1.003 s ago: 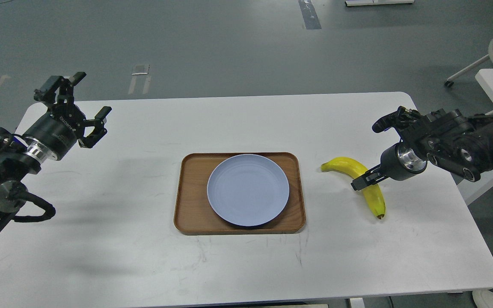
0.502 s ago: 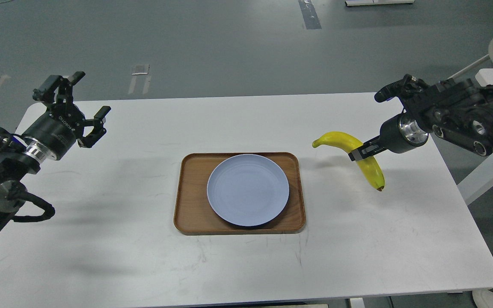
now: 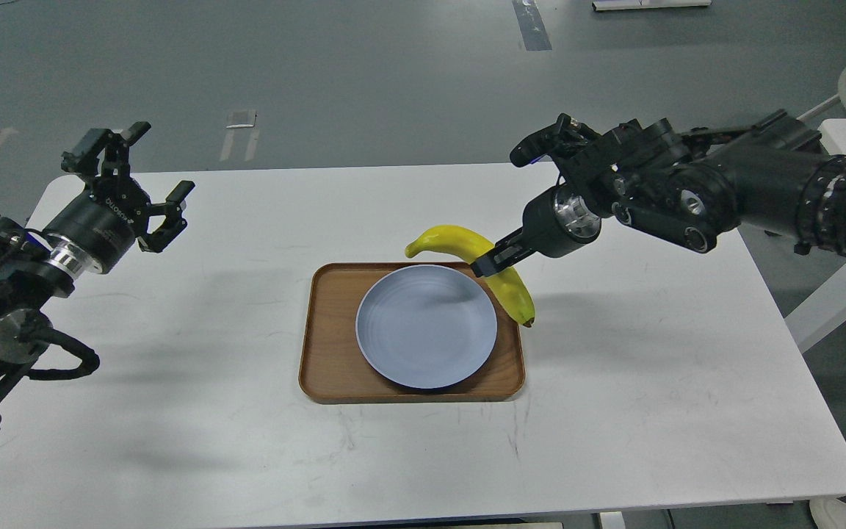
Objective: Place banana on plate with both arms
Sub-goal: 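Lift the banana with the right gripper and carry it over the plate, then lower the banana onto the plate and open the right gripper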
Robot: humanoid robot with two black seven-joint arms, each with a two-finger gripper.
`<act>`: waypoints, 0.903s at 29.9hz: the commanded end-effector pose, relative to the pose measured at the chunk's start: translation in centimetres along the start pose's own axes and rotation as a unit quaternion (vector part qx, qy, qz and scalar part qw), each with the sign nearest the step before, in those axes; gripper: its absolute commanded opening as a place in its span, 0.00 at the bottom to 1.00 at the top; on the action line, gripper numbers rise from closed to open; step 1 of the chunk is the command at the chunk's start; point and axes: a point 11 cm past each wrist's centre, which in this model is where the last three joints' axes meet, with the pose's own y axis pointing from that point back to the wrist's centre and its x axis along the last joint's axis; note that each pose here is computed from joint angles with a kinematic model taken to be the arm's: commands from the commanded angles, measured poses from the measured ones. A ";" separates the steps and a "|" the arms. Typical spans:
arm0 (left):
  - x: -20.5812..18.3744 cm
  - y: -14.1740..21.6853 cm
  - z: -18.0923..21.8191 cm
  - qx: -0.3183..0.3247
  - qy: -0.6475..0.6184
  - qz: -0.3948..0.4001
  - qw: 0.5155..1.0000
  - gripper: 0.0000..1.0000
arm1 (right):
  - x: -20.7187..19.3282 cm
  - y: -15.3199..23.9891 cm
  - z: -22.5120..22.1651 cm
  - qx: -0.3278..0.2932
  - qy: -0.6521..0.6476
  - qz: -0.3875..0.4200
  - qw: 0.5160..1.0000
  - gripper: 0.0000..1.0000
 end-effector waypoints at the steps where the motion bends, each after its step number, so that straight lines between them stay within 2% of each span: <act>1: 0.0 0.0 0.1 -0.001 0.000 0.000 1.000 0.98 | -0.1 -1.9 -1.5 0.007 0.011 -0.011 1.000 0.10; 9: 0.3 0.1 0.3 -0.001 -0.003 0.002 1.000 0.98 | -2.2 -3.5 -0.9 0.010 -0.007 -0.026 1.000 0.19; 22: 0.0 0.0 0.0 0.000 0.000 0.000 1.000 0.98 | -1.2 -3.3 -1.2 0.035 -0.062 0.008 0.997 0.27; 25: 0.1 0.0 0.1 0.000 -0.001 0.001 1.000 0.99 | -1.2 -3.3 -1.1 0.033 -0.064 0.009 0.997 0.38; 27: 0.1 0.0 0.2 -0.001 -0.002 0.001 1.000 0.99 | -1.5 -3.4 -1.0 0.033 -0.066 0.007 0.997 0.56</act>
